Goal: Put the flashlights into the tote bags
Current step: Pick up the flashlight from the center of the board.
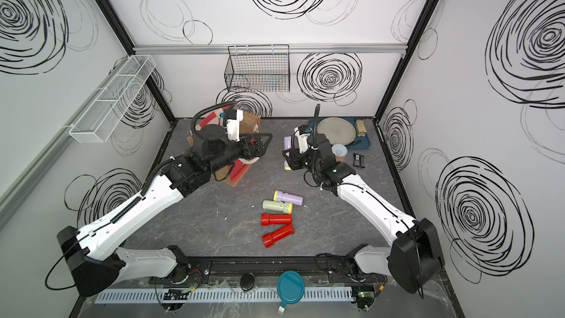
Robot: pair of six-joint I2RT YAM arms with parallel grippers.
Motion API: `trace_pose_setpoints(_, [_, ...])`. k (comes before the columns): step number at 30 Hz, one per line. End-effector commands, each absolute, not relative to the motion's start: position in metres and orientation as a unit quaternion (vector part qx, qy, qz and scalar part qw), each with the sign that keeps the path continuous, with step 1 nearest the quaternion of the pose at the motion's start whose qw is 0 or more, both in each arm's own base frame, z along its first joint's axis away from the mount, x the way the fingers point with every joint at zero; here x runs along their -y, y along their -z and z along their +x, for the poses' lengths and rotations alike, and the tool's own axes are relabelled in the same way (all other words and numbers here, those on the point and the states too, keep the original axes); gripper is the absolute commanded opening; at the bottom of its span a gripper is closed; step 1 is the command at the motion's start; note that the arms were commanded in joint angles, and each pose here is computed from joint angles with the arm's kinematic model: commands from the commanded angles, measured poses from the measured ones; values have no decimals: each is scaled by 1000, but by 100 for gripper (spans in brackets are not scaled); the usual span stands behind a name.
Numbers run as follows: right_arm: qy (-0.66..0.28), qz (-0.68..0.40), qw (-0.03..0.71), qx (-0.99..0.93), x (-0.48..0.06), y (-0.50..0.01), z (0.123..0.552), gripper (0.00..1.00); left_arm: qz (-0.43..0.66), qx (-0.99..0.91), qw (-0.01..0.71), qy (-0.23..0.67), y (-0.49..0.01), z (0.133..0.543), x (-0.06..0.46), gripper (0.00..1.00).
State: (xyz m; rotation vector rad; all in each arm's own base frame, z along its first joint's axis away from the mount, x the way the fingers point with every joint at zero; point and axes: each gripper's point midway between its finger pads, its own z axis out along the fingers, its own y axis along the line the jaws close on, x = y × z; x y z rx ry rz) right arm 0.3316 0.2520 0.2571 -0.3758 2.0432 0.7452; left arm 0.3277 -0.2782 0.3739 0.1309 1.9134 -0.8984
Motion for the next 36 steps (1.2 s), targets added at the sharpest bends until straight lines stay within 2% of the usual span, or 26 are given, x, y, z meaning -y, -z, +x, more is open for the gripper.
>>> trace_pose_setpoints(1, [-334, -187, 512, -769, -265, -306, 320, 0, 89, -761, 489, 418, -404, 323, 302, 100])
trace_pose_setpoints(11, [-371, -210, 541, -725, -282, -362, 315, 0, 97, -746, 464, 467, -408, 318, 326, 100])
trace_pose_setpoints(19, [-384, -226, 550, -706, -293, -377, 311, 0, 56, -757, 468, 453, -396, 338, 312, 91])
trace_pose_setpoints(32, [-374, -266, 546, -701, -314, -376, 304, 0, 53, -760, 454, 463, -384, 353, 320, 63])
trace_pose_setpoints(36, [-372, -267, 544, -703, -314, -374, 304, 0, 52, -757, 456, 464, -386, 354, 319, 46])
